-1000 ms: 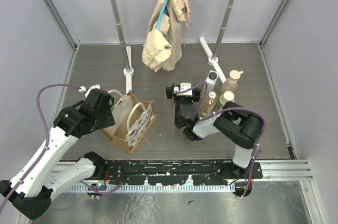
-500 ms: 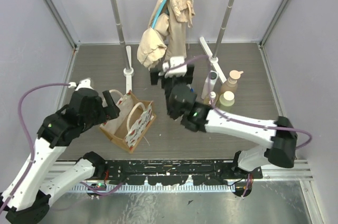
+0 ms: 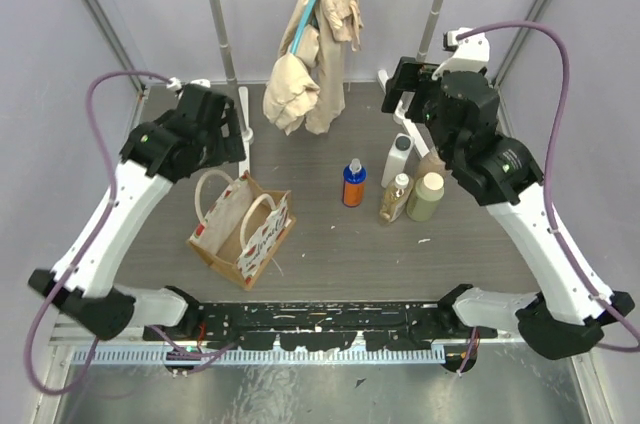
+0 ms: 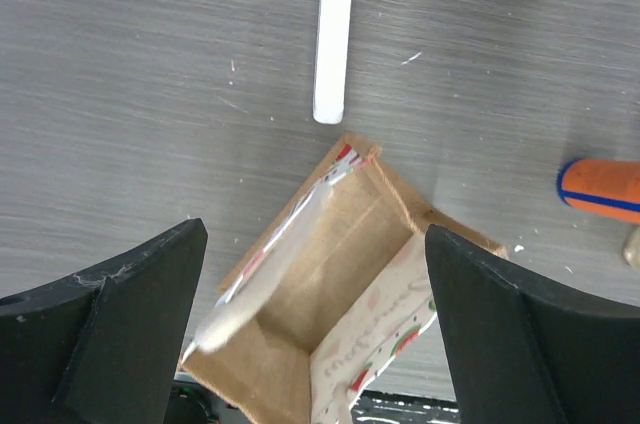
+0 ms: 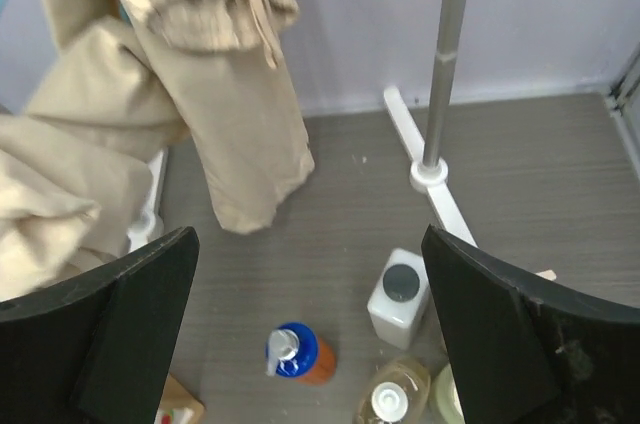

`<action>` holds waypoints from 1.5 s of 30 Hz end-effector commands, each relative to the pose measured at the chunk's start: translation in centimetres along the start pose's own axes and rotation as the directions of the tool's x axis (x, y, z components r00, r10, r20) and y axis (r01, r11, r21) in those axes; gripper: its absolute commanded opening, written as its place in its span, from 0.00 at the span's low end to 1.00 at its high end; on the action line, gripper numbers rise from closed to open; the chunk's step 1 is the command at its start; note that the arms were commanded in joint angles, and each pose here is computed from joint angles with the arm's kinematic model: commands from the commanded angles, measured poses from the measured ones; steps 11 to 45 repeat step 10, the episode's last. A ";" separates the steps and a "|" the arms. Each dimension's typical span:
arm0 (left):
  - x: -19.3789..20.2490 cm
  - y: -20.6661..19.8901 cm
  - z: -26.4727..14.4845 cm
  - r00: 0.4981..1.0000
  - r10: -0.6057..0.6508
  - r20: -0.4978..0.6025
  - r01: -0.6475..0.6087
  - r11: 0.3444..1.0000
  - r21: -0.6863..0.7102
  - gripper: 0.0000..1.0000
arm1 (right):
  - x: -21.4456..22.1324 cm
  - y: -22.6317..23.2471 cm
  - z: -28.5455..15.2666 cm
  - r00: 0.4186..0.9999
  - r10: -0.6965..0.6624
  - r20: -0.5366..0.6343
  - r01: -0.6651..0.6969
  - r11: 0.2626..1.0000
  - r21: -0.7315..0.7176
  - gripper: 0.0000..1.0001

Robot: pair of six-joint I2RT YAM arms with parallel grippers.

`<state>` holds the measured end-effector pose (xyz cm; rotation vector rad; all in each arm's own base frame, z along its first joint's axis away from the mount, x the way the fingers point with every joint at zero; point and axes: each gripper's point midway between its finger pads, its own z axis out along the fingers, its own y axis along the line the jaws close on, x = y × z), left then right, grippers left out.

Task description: Take the personal care products out of the canvas bag

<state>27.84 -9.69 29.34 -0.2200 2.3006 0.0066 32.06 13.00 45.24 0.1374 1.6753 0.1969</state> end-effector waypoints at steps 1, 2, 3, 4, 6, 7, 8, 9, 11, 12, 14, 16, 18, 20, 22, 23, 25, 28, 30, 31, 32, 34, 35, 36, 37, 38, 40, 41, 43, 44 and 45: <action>-2.2 -0.2 0.6 0.998 0.052 -0.021 -0.052 0.999 0.010 0.98 | 7.8 -1.3 3.0 0.954 0.000 -0.301 -0.048 0.987 -0.154 1.00; -2.7 -0.3 0.9 0.998 0.050 -0.026 -0.049 0.999 0.024 0.98 | 8.7 -2.3 3.8 0.943 0.031 -0.332 -0.089 0.983 -0.161 1.00; -3.2 -0.2 1.0 0.999 0.044 -0.026 -0.043 0.999 0.026 0.98 | 9.4 -3.7 4.7 0.938 0.052 -0.342 -0.104 0.985 -0.135 1.00; -3.8 0.0 1.1 0.999 0.037 -0.019 -0.037 0.999 0.024 0.98 | 9.9 -4.7 5.3 0.939 0.057 -0.340 -0.099 0.989 -0.109 1.00; -4.5 0.3 1.2 0.999 0.032 -0.013 -0.031 0.999 0.035 0.98 | 10.9 -5.8 6.1 0.938 0.065 -0.341 -0.100 0.991 -0.087 1.00; -4.8 0.4 1.3 1.000 0.027 -0.009 -0.027 0.999 0.038 0.98 | 11.4 -6.1 6.5 0.933 0.065 -0.353 -0.101 0.992 -0.082 1.00; -5.0 0.3 1.3 1.000 0.025 -0.008 -0.025 0.999 0.044 0.98 | 11.7 -6.5 6.8 0.930 0.071 -0.360 -0.103 0.992 -0.072 1.00; -5.1 0.2 1.3 1.000 0.026 -0.005 -0.026 0.998 0.052 0.98 | 11.8 -6.3 7.0 0.929 0.079 -0.362 -0.114 0.990 -0.077 1.00; -5.2 0.1 1.4 1.000 0.026 -0.001 -0.026 0.998 0.054 0.98 | 11.8 -6.3 7.1 0.930 0.085 -0.357 -0.119 0.990 -0.076 1.00; -5.2 0.1 1.4 1.000 0.026 -0.001 -0.026 0.998 0.054 0.98 | 11.8 -6.3 7.1 0.930 0.085 -0.357 -0.119 0.990 -0.076 1.00; -5.2 0.1 1.4 1.000 0.026 -0.001 -0.026 0.998 0.054 0.98 | 11.8 -6.3 7.1 0.930 0.085 -0.357 -0.119 0.990 -0.076 1.00; -5.2 0.1 1.4 1.000 0.026 -0.001 -0.026 0.998 0.054 0.98 | 11.8 -6.3 7.1 0.930 0.085 -0.357 -0.119 0.990 -0.076 1.00; -5.2 0.1 1.4 1.000 0.026 -0.001 -0.026 0.998 0.054 0.98 | 11.8 -6.3 7.1 0.930 0.085 -0.357 -0.119 0.990 -0.076 1.00; -5.2 0.1 1.4 1.000 0.026 -0.001 -0.026 0.998 0.054 0.98 | 11.8 -6.3 7.1 0.930 0.085 -0.357 -0.119 0.990 -0.076 1.00; -5.2 0.1 1.4 1.000 0.026 -0.001 -0.026 0.998 0.054 0.98 | 11.8 -6.3 7.1 0.930 0.085 -0.357 -0.119 0.990 -0.076 1.00; -5.2 0.1 1.4 1.000 0.026 -0.001 -0.026 0.998 0.054 0.98 | 11.8 -6.3 7.1 0.930 0.085 -0.357 -0.119 0.990 -0.076 1.00; -5.2 0.1 1.4 1.000 0.026 -0.001 -0.026 0.998 0.054 0.98 | 11.8 -6.3 7.1 0.930 0.085 -0.357 -0.119 0.990 -0.076 1.00; -5.2 0.1 1.4 1.000 0.026 -0.001 -0.026 0.998 0.054 0.98 | 11.8 -6.3 7.1 0.930 0.085 -0.357 -0.119 0.990 -0.076 1.00; -5.2 0.1 1.4 1.000 0.026 -0.001 -0.026 0.998 0.054 0.98 | 11.8 -6.3 7.1 0.930 0.085 -0.357 -0.119 0.990 -0.076 1.00; -5.2 0.1 1.4 1.000 0.026 -0.001 -0.026 0.998 0.054 0.98 | 11.8 -6.3 7.1 0.930 0.085 -0.357 -0.119 0.990 -0.076 1.00; -5.2 0.1 1.4 1.000 0.026 -0.001 -0.026 0.998 0.054 0.98 | 11.8 -6.3 7.1 0.930 0.085 -0.357 -0.119 0.990 -0.076 1.00; -5.2 0.1 1.4 1.000 0.026 -0.001 -0.026 0.998 0.054 0.98 | 11.8 -6.3 7.1 0.930 0.085 -0.357 -0.119 0.990 -0.076 1.00; -5.2 0.1 1.4 1.000 0.026 -0.001 -0.026 0.998 0.054 0.98 | 11.8 -6.3 7.1 0.930 0.085 -0.357 -0.119 0.990 -0.076 1.00; -5.2 0.1 1.4 1.000 0.026 -0.001 -0.026 0.998 0.054 0.98 | 11.8 -6.3 7.1 0.930 0.085 -0.357 -0.119 0.990 -0.076 1.00; -5.2 0.1 1.4 1.000 0.026 -0.001 -0.026 0.998 0.054 0.98 | 11.8 -6.3 7.1 0.930 0.085 -0.357 -0.119 0.990 -0.076 1.00; -5.2 0.1 1.4 1.000 0.026 -0.001 -0.026 0.998 0.054 0.98 | 11.8 -6.3 7.1 0.930 0.085 -0.357 -0.119 0.990 -0.076 1.00; -5.2 0.1 1.4 1.000 0.026 -0.001 -0.026 0.998 0.054 0.98 | 11.8 -6.3 7.1 0.930 0.085 -0.357 -0.119 0.990 -0.076 1.00; -5.2 0.1 1.4 1.000 0.026 -0.001 -0.026 0.998 0.054 0.98 | 11.8 -6.3 7.1 0.930 0.085 -0.357 -0.119 0.990 -0.076 1.00; -5.2 0.1 1.4 1.000 0.026 -0.001 -0.026 0.998 0.054 0.98 | 11.8 -6.3 7.1 0.930 0.085 -0.357 -0.119 0.990 -0.076 1.00; -5.2 0.1 1.4 1.000 0.026 -0.001 -0.026 0.998 0.054 0.98 | 11.8 -6.3 7.1 0.930 0.085 -0.357 -0.119 0.990 -0.076 1.00; -5.2 0.1 1.4 1.000 0.026 -0.001 -0.026 0.998 0.054 0.98 | 11.8 -6.3 7.1 0.930 0.085 -0.357 -0.119 0.990 -0.076 1.00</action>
